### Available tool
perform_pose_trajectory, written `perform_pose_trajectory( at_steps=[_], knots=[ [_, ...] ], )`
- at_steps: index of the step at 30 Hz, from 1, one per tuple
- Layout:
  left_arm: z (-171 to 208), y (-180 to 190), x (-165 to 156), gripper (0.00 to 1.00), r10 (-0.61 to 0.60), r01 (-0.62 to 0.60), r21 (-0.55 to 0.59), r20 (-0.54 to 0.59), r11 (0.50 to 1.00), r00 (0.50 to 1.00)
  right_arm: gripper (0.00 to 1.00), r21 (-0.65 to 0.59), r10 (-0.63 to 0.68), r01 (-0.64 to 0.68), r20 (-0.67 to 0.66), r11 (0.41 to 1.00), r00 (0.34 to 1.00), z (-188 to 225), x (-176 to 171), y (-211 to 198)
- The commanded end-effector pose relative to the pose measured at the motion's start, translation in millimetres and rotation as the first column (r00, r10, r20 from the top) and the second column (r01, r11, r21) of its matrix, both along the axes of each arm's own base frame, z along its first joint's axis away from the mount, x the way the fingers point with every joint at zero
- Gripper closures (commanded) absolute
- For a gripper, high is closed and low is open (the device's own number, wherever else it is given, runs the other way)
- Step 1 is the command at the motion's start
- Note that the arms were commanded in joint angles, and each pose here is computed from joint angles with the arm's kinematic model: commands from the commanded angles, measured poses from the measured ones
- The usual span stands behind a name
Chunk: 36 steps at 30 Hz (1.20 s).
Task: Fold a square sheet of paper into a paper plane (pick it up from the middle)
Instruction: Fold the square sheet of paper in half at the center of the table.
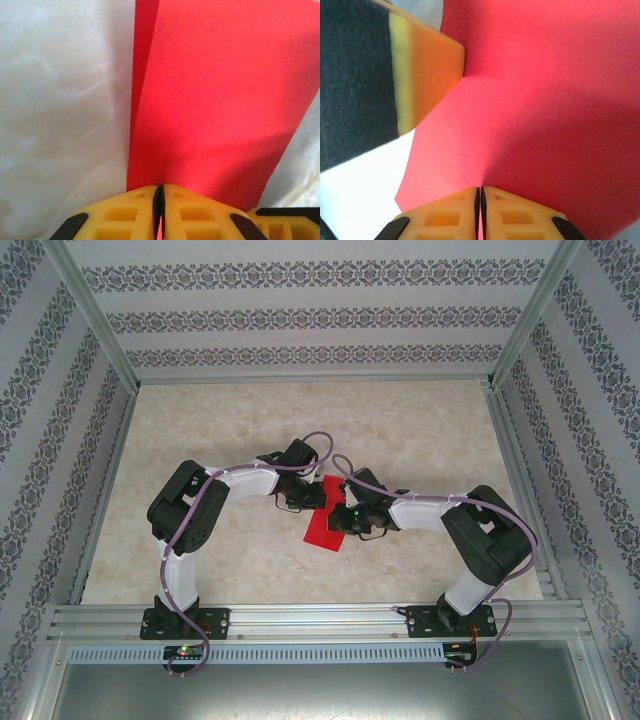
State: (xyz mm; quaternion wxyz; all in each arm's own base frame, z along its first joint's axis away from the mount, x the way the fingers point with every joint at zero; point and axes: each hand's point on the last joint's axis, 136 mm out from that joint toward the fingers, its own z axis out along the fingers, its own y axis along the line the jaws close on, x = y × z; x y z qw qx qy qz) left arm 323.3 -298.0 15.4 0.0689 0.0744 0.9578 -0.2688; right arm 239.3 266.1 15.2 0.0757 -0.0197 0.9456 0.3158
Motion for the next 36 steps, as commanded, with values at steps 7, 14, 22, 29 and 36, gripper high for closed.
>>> perform_pose_trajectory(
  at_steps=[7, 14, 22, 29, 36],
  knots=[
    [-59.2, 37.2, -36.0, 0.86, 0.005, 0.024, 0.215, -0.132, 0.976, 0.991, 0.88, -0.098, 0.074, -0.084, -0.104, 0.992, 0.992, -21.5, -55.3, -23.4],
    [-60.2, 37.8, -36.2, 0.86, 0.003, 0.027, 0.220, -0.135, 0.975, 0.991, 0.88, -0.138, 0.085, -0.101, -0.116, 0.985, 0.990, -25.5, -73.6, -30.7],
    [-61.5, 38.1, -36.8, 0.86, 0.000, 0.031, 0.221, -0.137, 0.975, 0.991, 0.88, -0.163, 0.084, -0.106, -0.138, 0.981, 0.987, -26.3, -90.7, -40.4],
    [-61.7, 36.1, -35.3, 0.86, -0.004, 0.034, 0.216, -0.137, 0.976, 0.991, 0.88, -0.166, 0.075, -0.099, -0.144, 0.981, 0.987, -23.7, -100.3, -45.1],
    [-60.1, 35.4, -35.2, 0.86, -0.012, 0.041, 0.212, -0.134, 0.976, 0.991, 0.88, -0.083, 0.046, -0.052, -0.073, 0.995, 0.996, 8.2, -84.4, -34.1]
  ],
)
